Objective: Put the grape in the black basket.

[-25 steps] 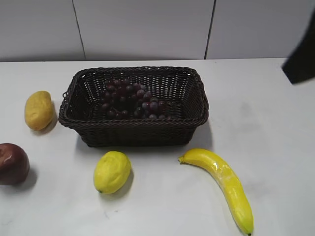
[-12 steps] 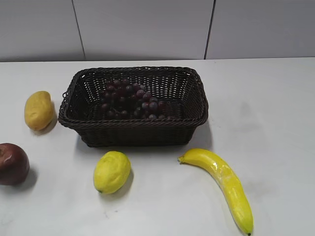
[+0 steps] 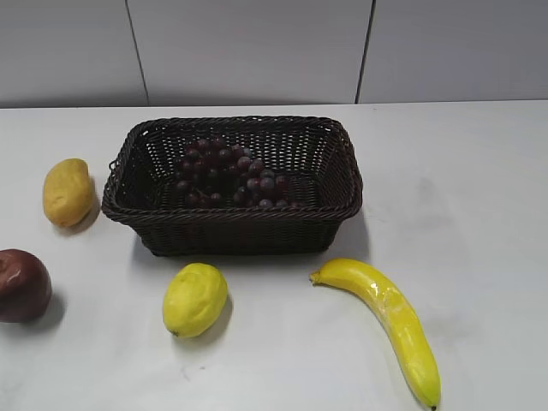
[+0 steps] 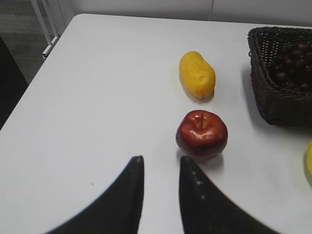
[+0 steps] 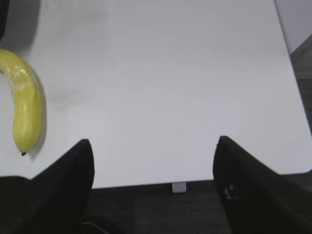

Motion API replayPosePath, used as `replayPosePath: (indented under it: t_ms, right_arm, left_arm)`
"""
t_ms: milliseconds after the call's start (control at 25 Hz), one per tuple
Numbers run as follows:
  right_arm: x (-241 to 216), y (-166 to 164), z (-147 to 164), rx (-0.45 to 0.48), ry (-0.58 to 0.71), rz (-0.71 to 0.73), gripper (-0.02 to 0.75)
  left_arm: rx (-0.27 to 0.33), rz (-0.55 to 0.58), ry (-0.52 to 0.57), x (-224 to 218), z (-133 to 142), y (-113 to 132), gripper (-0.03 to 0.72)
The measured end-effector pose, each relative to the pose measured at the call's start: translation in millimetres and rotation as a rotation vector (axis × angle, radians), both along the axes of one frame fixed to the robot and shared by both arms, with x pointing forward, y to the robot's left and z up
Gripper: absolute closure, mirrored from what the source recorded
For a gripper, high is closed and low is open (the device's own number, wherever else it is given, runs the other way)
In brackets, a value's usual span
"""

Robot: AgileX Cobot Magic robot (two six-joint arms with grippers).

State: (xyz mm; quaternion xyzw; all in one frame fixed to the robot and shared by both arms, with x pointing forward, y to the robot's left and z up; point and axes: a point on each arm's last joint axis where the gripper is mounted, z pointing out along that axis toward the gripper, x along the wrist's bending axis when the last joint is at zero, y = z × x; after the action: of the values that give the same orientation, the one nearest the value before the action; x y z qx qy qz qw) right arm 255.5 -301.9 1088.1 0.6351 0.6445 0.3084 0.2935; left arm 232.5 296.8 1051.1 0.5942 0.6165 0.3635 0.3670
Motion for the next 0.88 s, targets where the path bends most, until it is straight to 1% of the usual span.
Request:
replayPosePath:
  t_ms: [80, 240, 600, 760, 880]
  right_arm:
    - [-8.0, -0.8, 1.9, -0.006, -0.066, -0.003, 0.163]
    - [-18.2, -1.7, 0.0, -0.009, -0.133, 0.001, 0.163]
    - [-29.8, -2.4, -33.8, -0.011, -0.163, 0.008, 0.164]
    - [-28.5, -0.5, -33.9, 0.008, -0.186, 0.02, 0.164]
    - [-24.0, 3.1, -35.5, 0.043, -0.219, 0.04, 0.164]
  left_arm:
    - [0.0, 0.0, 0.0, 0.0, 0.0, 0.0, 0.46]
    - [0.0, 0.0, 0.0, 0.0, 0.0, 0.0, 0.46]
    - [0.0, 0.0, 0.0, 0.0, 0.0, 0.0, 0.46]
    - [0.0, 0.0, 0.0, 0.0, 0.0, 0.0, 0.46]
    - [0.0, 0.0, 0.0, 0.0, 0.0, 0.0, 0.46]
